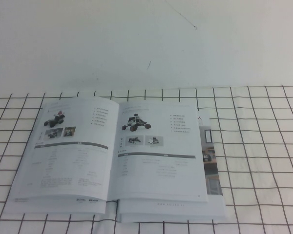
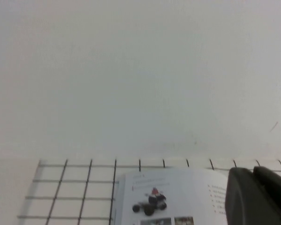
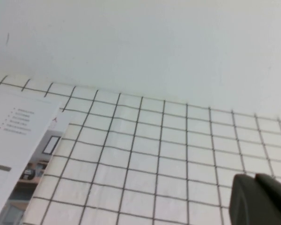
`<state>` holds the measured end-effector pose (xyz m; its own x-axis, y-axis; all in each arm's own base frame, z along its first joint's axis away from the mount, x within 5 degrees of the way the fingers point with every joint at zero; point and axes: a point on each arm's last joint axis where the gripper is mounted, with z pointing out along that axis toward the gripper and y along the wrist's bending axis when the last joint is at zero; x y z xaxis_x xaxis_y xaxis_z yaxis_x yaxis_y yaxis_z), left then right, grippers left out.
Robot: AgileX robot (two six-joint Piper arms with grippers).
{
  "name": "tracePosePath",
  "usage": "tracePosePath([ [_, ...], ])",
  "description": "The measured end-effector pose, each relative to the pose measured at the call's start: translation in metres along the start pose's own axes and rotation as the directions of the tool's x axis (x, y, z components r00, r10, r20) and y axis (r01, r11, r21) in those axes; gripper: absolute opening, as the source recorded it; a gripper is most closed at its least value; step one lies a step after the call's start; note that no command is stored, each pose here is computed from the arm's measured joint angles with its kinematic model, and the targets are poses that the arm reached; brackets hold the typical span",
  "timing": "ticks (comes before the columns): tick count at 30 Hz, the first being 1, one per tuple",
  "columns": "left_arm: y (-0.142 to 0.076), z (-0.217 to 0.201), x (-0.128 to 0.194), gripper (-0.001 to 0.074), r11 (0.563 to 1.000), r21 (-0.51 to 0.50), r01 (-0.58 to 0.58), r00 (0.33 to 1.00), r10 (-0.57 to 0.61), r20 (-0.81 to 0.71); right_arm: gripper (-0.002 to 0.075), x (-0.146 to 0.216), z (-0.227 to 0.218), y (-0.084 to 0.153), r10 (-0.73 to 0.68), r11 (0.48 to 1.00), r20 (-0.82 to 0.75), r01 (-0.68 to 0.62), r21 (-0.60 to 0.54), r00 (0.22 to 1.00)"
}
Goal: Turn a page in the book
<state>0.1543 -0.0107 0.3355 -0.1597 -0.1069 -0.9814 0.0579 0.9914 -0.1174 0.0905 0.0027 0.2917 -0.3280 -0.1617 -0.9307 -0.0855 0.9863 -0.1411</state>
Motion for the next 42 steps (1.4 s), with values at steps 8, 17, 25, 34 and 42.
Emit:
tracePosePath([
  [8, -0.014, 0.056, 0.03, -0.0002, 0.998, 0.056, 0.038, 0.917, -0.012, -0.398, 0.0, 0.009, 0.037, 0.006, 0.007, 0.99, -0.257, -0.042, -0.132, 0.966],
  [17, -0.057, 0.132, 0.063, -0.0002, 0.959, 0.266, -0.094, 0.758, 0.242, -0.606, 0.0, -0.012, 0.103, 0.021, -0.057, 0.887, -0.419, -0.146, -0.437, 0.906],
  [25, -0.057, 0.181, 0.106, -0.0002, 0.974, 0.22, -0.052, 0.637, 0.202, -0.744, 0.0001, -0.019, 0.178, 0.055, -0.11, 0.771, -0.47, -0.224, -0.597, 0.876],
  [34, -0.051, 0.2, 0.145, -0.0002, 0.994, 0.111, 0.016, 0.539, 0.085, -0.838, 0.0001, -0.019, 0.23, 0.138, -0.29, 0.668, -0.428, -0.14, -0.731, 0.856],
  [42, -0.051, 0.201, 0.148, -0.0002, 0.997, 0.034, 0.063, 0.527, -0.004, -0.85, 0.0135, -0.029, 0.261, 0.159, -0.332, 0.686, -0.436, -0.104, -0.72, 0.836],
])
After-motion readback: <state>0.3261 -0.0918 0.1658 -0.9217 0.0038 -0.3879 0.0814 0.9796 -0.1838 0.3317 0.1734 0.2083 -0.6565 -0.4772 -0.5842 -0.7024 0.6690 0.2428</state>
